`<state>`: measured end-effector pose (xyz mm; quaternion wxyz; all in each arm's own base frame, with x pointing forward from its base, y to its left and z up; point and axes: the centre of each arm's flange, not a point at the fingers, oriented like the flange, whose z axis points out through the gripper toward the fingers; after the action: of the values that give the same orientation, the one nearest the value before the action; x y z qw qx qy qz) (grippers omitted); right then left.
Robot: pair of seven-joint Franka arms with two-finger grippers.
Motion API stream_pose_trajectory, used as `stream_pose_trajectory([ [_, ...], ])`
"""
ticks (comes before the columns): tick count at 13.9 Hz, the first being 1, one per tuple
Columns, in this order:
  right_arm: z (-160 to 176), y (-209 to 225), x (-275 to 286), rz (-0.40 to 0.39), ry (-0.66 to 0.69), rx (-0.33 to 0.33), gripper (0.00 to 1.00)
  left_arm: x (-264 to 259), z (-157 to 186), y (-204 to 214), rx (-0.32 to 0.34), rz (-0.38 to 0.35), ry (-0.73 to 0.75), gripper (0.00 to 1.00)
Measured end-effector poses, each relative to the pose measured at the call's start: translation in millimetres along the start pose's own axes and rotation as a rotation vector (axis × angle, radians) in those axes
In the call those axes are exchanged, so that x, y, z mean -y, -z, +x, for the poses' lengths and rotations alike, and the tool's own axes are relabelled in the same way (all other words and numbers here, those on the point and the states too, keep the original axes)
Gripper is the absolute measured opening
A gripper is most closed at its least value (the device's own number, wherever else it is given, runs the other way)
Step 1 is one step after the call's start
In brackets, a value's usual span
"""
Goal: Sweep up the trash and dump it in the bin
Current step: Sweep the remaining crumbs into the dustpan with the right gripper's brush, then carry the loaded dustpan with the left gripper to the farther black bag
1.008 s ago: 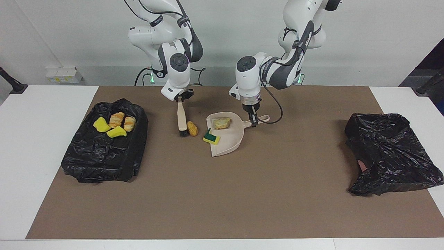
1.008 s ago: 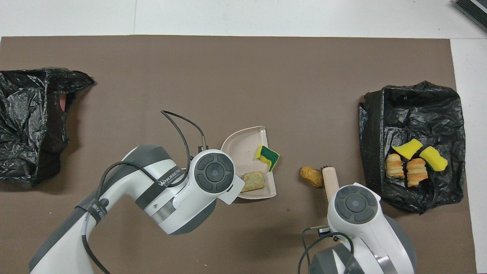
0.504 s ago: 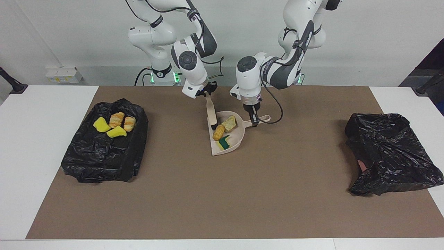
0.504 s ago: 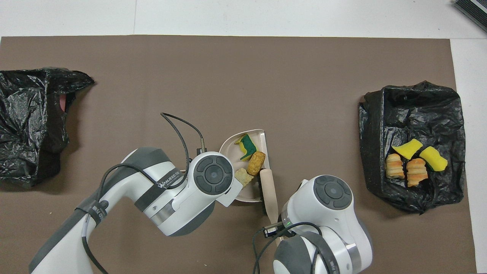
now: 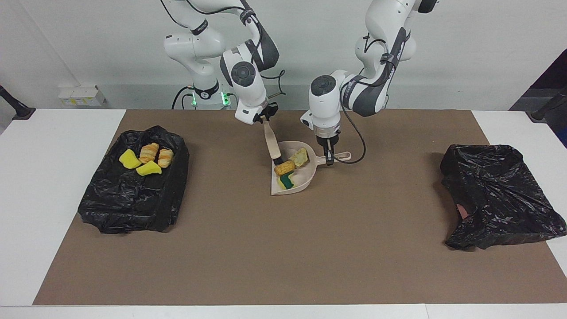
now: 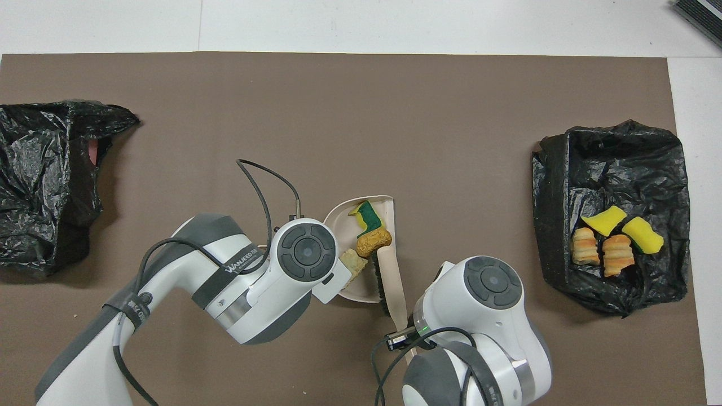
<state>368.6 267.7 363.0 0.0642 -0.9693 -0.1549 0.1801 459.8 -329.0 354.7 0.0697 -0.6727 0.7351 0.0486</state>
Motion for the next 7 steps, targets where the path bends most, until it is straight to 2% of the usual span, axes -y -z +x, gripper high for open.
stream_pose_trajectory([
  [4, -23.2, 35.9, 1.7, -0.062, -0.002, -0.009, 0.26, 29.5, -49.5, -0.6, -0.025, -0.019, -0.019, 0.31],
  [7, -33.9, 59.5, 9.8, -0.066, -0.173, -0.063, 0.26, 44.5, -89.2, 10.8, -0.048, -0.009, -0.003, 0.31],
])
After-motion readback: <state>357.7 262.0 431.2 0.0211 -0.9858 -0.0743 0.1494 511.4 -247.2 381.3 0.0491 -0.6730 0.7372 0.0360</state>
